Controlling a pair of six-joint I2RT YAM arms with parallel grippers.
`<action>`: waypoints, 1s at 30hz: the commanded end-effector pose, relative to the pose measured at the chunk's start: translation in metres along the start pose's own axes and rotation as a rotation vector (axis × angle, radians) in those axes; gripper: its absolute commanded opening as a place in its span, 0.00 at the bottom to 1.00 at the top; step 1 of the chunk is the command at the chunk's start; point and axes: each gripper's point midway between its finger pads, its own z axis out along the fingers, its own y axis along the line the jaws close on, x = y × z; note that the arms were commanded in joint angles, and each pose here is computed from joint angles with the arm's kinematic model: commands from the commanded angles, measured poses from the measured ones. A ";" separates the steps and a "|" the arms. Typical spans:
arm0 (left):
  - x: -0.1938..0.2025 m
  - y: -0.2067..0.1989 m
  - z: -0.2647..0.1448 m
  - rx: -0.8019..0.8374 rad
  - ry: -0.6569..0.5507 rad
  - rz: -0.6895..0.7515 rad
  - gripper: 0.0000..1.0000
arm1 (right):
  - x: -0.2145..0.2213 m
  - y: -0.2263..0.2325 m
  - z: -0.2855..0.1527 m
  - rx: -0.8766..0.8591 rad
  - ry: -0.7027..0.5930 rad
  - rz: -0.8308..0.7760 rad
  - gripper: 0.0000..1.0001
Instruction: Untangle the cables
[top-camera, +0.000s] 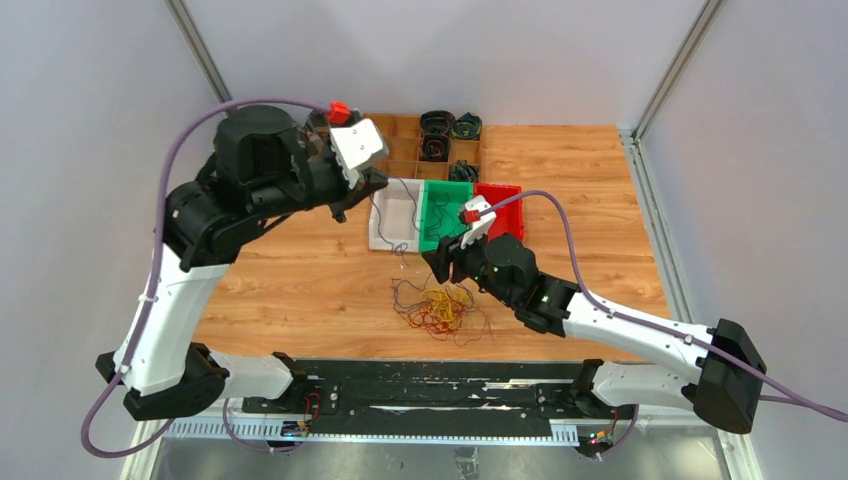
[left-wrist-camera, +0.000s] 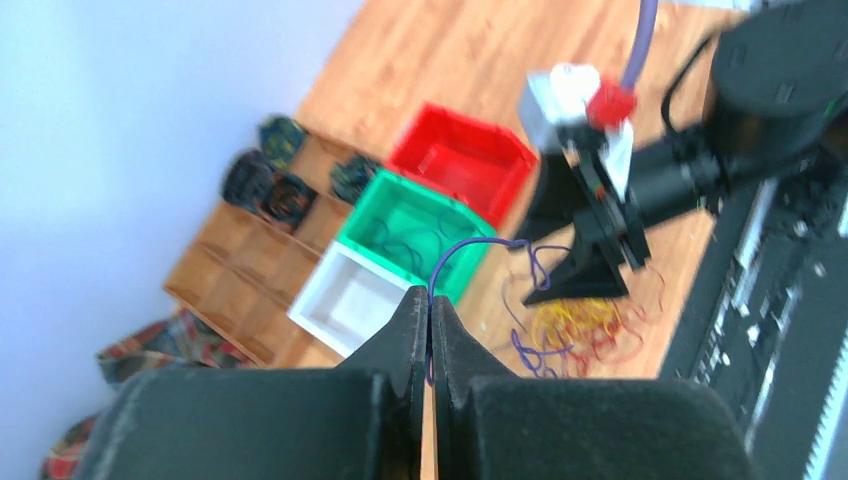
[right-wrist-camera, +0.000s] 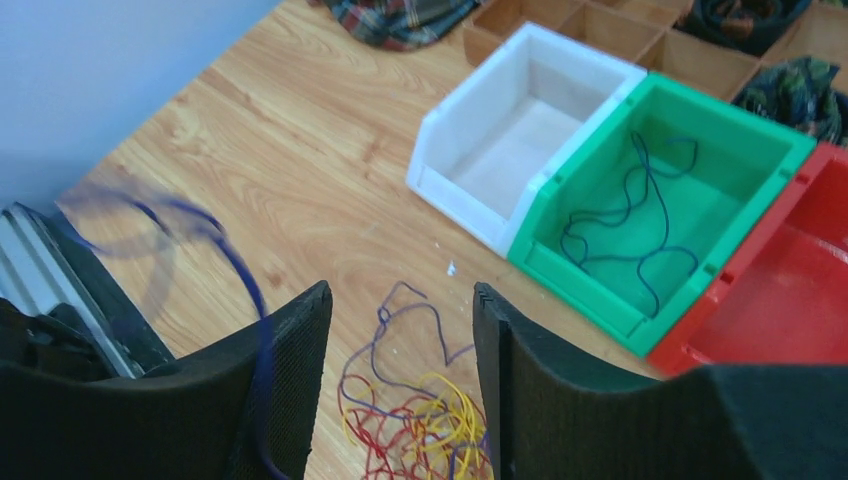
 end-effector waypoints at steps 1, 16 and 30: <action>-0.052 0.018 -0.028 -0.096 -0.137 0.040 0.00 | 0.017 -0.005 0.002 0.031 0.001 0.030 0.53; -0.178 0.053 -0.111 -0.328 -0.614 0.083 0.00 | 0.069 0.001 0.019 0.005 0.096 0.140 0.52; -0.229 0.055 -0.214 -0.524 -0.909 0.203 0.00 | 0.136 -0.007 0.026 0.024 0.221 0.153 0.61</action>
